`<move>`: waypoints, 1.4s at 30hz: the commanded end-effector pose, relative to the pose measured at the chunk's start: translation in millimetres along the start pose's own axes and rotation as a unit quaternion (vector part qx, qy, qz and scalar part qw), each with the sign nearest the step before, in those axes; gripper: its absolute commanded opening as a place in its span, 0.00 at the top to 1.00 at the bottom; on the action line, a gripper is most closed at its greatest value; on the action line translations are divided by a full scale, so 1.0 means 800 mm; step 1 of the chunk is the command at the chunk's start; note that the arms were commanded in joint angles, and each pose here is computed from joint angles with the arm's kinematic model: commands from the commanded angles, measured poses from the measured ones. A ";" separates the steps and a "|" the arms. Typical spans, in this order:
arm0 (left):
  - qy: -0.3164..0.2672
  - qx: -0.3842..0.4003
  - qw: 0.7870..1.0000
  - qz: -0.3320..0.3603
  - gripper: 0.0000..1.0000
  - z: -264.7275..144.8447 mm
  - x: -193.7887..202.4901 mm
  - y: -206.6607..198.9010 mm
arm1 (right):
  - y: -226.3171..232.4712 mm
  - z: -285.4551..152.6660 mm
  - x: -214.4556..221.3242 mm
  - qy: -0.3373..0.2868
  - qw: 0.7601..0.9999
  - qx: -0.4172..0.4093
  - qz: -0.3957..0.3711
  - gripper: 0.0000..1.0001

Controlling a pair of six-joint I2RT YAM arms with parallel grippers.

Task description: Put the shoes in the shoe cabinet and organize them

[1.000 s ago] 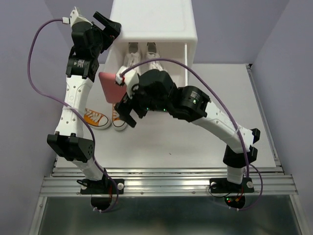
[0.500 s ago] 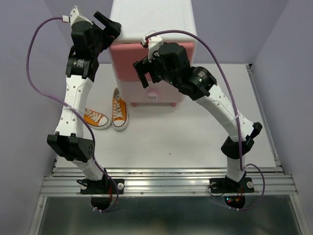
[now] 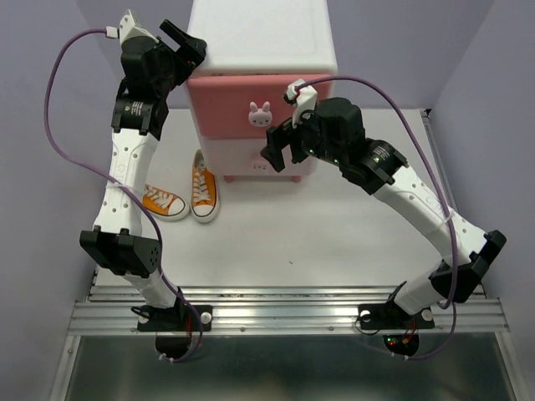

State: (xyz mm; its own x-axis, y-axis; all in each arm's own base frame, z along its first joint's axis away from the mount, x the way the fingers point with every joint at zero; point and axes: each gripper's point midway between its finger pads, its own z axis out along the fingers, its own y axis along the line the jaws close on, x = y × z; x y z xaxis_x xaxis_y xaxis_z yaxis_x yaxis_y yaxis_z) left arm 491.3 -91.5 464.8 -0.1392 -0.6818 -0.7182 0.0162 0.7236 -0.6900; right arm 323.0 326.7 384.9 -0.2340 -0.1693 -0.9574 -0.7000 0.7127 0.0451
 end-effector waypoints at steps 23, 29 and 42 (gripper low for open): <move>0.194 -0.018 0.978 0.074 0.10 -0.045 0.037 0.098 | -0.071 0.058 -0.099 -0.131 0.966 0.200 0.102 0.00; 0.199 -0.008 0.978 0.061 0.10 -0.038 0.044 0.096 | -0.113 0.057 -0.111 -0.154 0.941 0.249 0.167 0.00; 0.246 0.053 0.966 0.060 0.11 -0.016 0.118 0.028 | -0.195 0.046 -0.084 -0.127 0.924 0.302 0.199 0.00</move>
State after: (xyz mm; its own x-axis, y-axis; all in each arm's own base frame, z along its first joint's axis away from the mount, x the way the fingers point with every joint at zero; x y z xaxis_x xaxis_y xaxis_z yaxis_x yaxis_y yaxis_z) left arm 475.7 -106.1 474.1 -0.3090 -0.5451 -0.7793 0.2557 0.7417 -0.6201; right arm 403.4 336.3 420.1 -0.3295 0.1792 -0.9270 -0.3189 0.9030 0.2879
